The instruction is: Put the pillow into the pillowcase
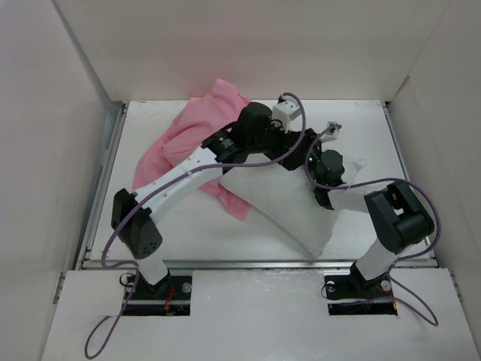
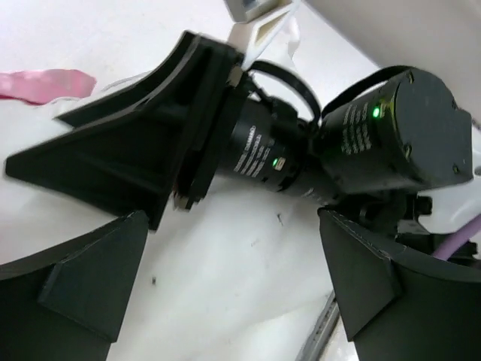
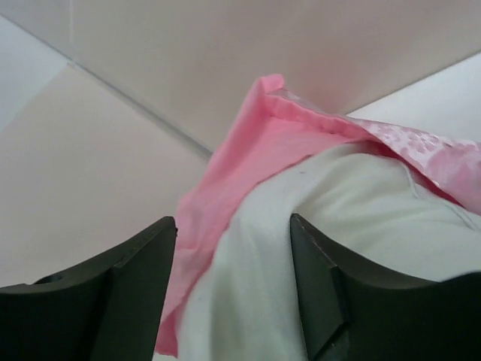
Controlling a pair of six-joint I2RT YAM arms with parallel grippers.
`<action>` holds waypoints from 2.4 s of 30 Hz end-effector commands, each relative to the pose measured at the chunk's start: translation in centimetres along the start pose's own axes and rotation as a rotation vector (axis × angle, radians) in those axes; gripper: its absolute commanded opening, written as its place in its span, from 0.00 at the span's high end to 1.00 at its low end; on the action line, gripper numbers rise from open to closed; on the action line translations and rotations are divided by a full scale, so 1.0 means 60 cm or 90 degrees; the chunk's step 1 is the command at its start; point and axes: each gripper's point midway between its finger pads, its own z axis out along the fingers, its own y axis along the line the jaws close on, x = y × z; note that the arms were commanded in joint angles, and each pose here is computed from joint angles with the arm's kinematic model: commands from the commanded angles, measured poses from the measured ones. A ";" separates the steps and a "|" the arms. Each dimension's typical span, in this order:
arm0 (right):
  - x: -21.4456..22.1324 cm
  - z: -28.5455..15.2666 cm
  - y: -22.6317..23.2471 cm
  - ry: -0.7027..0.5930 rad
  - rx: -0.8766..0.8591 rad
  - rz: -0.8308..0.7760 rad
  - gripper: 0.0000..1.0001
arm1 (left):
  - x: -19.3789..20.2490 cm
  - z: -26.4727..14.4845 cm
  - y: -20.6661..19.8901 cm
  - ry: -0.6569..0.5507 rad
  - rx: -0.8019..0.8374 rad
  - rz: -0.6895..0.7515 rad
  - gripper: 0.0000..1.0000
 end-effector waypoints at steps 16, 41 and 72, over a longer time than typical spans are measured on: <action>0.016 -0.059 0.082 0.290 0.139 -0.604 0.03 | 0.147 -0.314 0.174 -0.187 -0.404 -0.336 0.00; 0.207 -0.061 0.036 0.343 0.259 -0.726 1.00 | 0.323 -0.208 0.283 -0.089 -0.420 -0.380 0.04; 0.146 0.021 0.200 0.202 0.135 -0.532 1.00 | 0.216 -0.197 0.280 -0.105 -0.557 -0.281 1.00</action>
